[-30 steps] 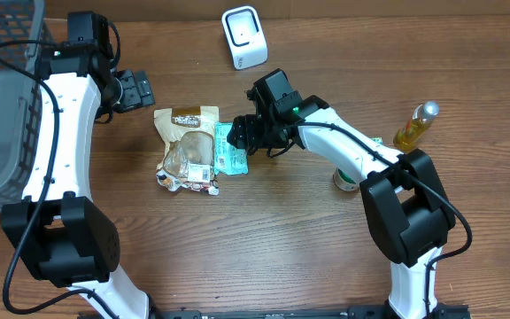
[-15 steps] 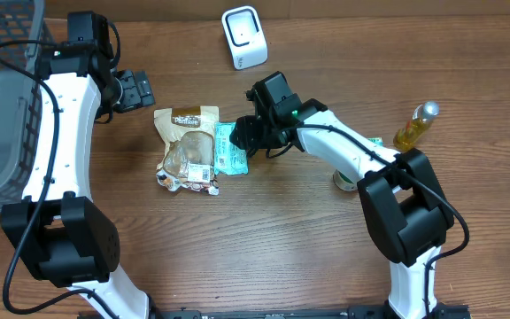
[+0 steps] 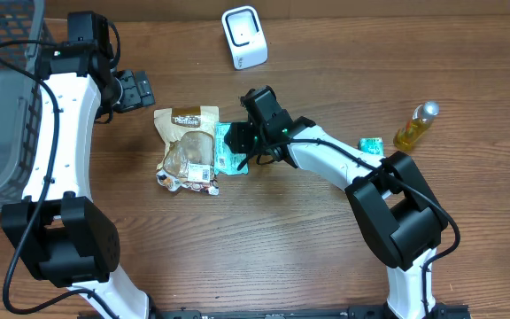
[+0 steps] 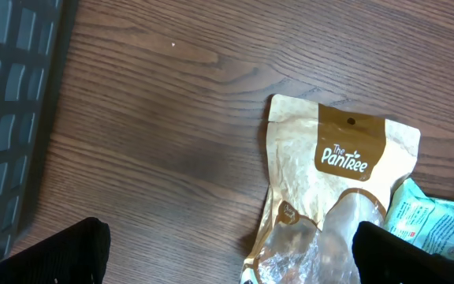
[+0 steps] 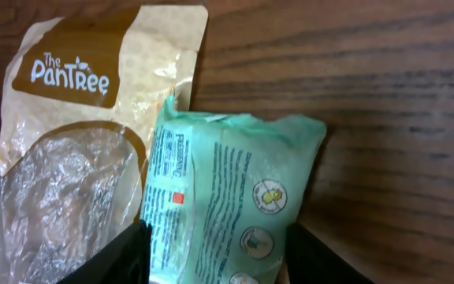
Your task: Scan the item barcode
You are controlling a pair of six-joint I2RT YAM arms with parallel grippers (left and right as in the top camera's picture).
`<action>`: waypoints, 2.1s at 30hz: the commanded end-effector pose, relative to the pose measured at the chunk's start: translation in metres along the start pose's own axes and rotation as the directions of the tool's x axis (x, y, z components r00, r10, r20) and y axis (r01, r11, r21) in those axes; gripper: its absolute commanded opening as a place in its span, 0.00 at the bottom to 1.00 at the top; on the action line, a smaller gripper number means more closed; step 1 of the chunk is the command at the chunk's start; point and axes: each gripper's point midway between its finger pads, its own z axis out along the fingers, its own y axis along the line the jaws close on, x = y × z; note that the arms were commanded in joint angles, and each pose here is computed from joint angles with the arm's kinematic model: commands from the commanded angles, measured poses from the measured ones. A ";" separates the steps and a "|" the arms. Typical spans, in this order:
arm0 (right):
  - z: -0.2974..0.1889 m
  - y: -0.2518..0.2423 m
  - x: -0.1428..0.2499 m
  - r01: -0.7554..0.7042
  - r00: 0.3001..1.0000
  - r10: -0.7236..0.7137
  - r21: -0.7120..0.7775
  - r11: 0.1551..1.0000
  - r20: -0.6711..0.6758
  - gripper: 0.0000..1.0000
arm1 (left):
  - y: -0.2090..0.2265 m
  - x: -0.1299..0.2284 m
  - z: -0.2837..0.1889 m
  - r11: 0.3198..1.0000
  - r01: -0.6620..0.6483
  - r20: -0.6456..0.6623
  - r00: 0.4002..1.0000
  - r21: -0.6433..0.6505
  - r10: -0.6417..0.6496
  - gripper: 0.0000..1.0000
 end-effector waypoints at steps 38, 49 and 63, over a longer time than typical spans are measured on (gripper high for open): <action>-0.079 -0.085 0.048 -0.168 0.942 0.249 0.325 0.931 -0.226 0.72 | -0.002 -0.005 -0.006 1.000 -0.020 0.019 1.000 0.009 0.020 0.99; -0.080 -0.086 0.050 -0.167 0.940 0.251 0.330 0.929 -0.232 0.80 | -0.002 -0.005 -0.006 1.000 -0.020 0.019 1.000 0.009 0.020 0.99; -0.078 -0.084 0.046 -0.168 0.944 0.246 0.320 0.932 -0.220 0.84 | -0.002 -0.005 -0.006 1.000 -0.020 0.019 1.000 0.009 0.020 1.00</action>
